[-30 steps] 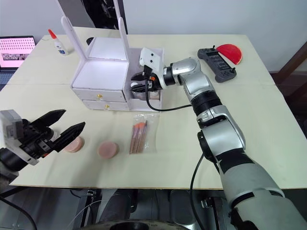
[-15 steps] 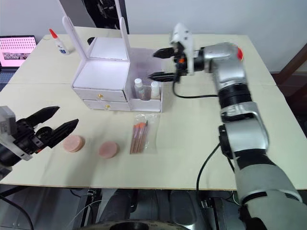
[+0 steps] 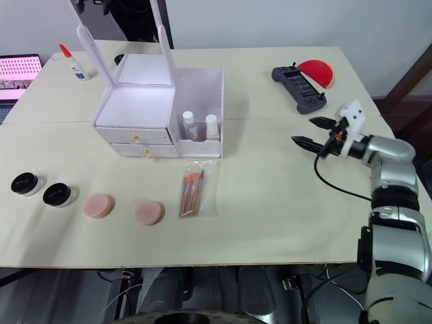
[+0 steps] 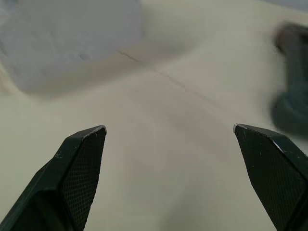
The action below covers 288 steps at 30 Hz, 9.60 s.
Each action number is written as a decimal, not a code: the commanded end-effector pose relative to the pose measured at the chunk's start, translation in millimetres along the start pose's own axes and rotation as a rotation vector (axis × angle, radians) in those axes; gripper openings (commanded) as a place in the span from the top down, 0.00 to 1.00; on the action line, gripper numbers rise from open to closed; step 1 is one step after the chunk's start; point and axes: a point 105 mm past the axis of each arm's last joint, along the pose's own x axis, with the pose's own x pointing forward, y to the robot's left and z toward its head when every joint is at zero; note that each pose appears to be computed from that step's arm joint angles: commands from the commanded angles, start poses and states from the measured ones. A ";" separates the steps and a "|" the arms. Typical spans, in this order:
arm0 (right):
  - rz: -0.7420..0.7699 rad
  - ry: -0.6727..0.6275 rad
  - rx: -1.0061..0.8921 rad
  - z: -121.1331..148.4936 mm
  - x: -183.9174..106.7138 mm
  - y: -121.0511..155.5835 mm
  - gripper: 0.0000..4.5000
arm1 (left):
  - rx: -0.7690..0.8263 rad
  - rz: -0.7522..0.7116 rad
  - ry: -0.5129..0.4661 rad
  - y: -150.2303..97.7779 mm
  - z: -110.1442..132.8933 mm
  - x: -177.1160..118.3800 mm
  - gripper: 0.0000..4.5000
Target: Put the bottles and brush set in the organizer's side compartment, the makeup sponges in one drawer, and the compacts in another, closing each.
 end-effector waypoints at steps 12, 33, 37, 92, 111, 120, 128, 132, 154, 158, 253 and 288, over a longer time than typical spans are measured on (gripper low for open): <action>0.141 -0.110 -0.110 53.5 23.7 17.6 0.00 | 0.028 -0.077 -0.106 -22.9 21.7 22.4 0.00; 0.846 -0.083 -0.260 177.2 34.6 182.1 0.00 | -0.181 -0.188 -0.255 -235.5 46.4 123.2 0.00; 0.767 -0.049 -0.275 174.2 38.8 177.4 0.00 | -0.168 -0.132 -0.270 -242.1 45.5 136.3 0.00; 0.600 0.649 0.782 17.9 81.5 234.8 0.00 | 0.138 -1.119 0.154 -308.8 -5.3 136.4 0.98; 0.600 0.653 0.897 19.1 99.3 278.7 0.00 | 0.220 -1.102 0.305 -329.5 -45.5 143.6 0.98; 0.639 0.692 0.936 19.9 104.5 300.0 0.00 | 0.218 -1.055 0.311 -311.1 -37.9 143.7 0.98; 0.639 0.734 0.987 15.1 111.1 307.9 0.06 | 0.180 -1.061 0.326 -311.2 -40.5 135.2 0.99; 0.625 0.738 1.019 12.6 113.1 305.7 0.38 | 0.178 -1.055 0.330 -308.5 -40.1 133.6 1.00; 0.695 -0.210 0.345 182.0 69.6 220.1 1.00 | -0.102 -1.102 0.016 -267.8 61.6 89.3 1.00; 0.633 -0.464 0.118 245.2 96.8 185.9 1.00 | -0.135 -0.971 -0.003 -251.8 57.8 82.3 1.00; 0.386 -0.284 -0.518 214.8 150.8 121.9 0.99 | -0.067 -0.563 -0.297 -214.6 78.1 83.7 1.00; 0.130 -0.168 -0.051 59.6 7.5 11.8 0.01 | -0.037 0.070 -0.107 -70.3 -11.2 36.2 0.00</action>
